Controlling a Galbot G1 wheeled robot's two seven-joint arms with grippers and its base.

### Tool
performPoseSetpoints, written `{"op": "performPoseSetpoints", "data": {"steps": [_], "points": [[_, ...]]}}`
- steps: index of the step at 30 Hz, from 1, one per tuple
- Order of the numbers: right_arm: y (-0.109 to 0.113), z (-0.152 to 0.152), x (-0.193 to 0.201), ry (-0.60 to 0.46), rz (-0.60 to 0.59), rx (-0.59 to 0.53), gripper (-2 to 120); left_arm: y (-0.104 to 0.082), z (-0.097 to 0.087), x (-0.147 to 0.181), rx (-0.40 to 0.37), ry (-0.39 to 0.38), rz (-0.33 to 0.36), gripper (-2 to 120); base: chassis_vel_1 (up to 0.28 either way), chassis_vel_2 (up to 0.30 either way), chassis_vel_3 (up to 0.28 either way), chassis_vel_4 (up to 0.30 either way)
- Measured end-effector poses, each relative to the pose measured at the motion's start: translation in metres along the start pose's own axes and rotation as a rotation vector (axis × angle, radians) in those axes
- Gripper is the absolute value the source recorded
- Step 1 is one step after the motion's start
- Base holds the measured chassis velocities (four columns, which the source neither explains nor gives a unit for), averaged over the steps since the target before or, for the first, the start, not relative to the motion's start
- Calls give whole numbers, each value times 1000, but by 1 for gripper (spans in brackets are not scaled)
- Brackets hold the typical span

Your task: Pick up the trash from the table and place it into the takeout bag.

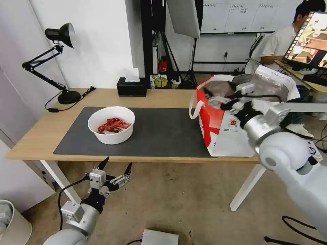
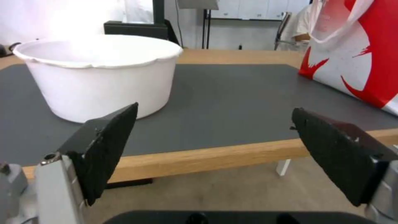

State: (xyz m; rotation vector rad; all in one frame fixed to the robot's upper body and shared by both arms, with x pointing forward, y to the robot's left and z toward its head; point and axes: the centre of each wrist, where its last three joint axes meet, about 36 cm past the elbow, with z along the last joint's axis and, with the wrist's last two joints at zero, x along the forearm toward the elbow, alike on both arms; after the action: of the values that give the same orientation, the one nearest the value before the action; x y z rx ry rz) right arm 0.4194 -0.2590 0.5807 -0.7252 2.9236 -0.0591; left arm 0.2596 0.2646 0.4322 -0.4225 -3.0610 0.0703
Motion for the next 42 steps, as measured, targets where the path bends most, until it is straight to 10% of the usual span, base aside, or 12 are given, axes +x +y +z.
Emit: {"op": "performPoseSetpoints", "data": {"steps": [16, 42], "points": [[64, 125, 100, 148, 40, -135, 100, 4, 1, -6, -2, -8, 4, 100, 0, 0, 0, 0], [81, 160, 131, 192, 146, -132, 100, 16, 1, -15, 0, -15, 4, 100, 0, 0, 0, 0]]}}
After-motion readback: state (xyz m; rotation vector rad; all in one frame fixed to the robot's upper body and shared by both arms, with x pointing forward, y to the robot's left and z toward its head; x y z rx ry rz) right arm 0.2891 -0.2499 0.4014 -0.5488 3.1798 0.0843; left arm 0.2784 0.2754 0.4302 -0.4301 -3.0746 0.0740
